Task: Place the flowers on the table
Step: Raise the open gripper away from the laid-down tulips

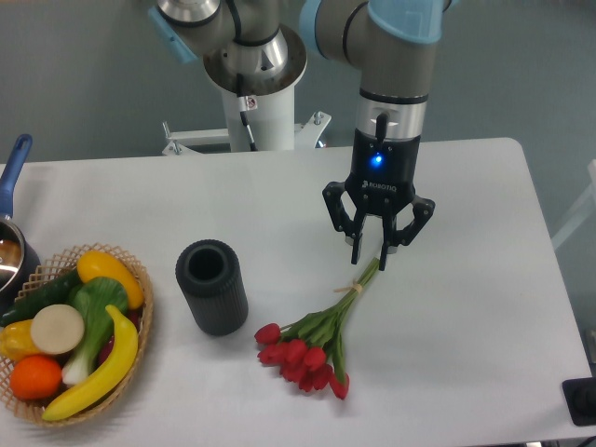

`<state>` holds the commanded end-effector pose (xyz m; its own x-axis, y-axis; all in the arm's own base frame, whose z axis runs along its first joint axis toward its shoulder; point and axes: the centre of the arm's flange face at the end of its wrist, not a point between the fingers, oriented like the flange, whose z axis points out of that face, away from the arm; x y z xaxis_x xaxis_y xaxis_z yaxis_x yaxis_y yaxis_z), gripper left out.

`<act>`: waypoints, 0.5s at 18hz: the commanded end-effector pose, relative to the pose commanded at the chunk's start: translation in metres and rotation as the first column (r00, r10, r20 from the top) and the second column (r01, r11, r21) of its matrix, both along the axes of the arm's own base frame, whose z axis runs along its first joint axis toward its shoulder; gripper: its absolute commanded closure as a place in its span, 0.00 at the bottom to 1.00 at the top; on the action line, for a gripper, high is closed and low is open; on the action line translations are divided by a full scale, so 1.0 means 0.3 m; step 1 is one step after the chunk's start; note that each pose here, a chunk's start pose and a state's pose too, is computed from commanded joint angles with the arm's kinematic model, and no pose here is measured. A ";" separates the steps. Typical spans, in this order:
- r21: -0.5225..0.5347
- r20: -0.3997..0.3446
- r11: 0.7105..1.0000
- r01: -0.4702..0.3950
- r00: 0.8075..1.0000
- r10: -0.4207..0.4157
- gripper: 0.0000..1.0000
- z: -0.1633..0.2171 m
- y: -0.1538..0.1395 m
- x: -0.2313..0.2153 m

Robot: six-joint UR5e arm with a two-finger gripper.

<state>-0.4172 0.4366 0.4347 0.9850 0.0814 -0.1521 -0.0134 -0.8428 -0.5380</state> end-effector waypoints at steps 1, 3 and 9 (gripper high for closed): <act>-0.006 -0.006 1.000 0.020 1.000 -0.020 0.00 -0.009 0.001 -0.001; -0.009 -0.008 1.000 0.026 1.000 -0.026 0.00 -0.015 0.003 -0.004; -0.112 -0.038 0.994 0.009 0.999 -0.013 0.00 -0.084 -0.012 -0.043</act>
<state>-0.4301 0.4331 0.4096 0.9790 0.0513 -0.1975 -0.0417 -0.8973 -0.4395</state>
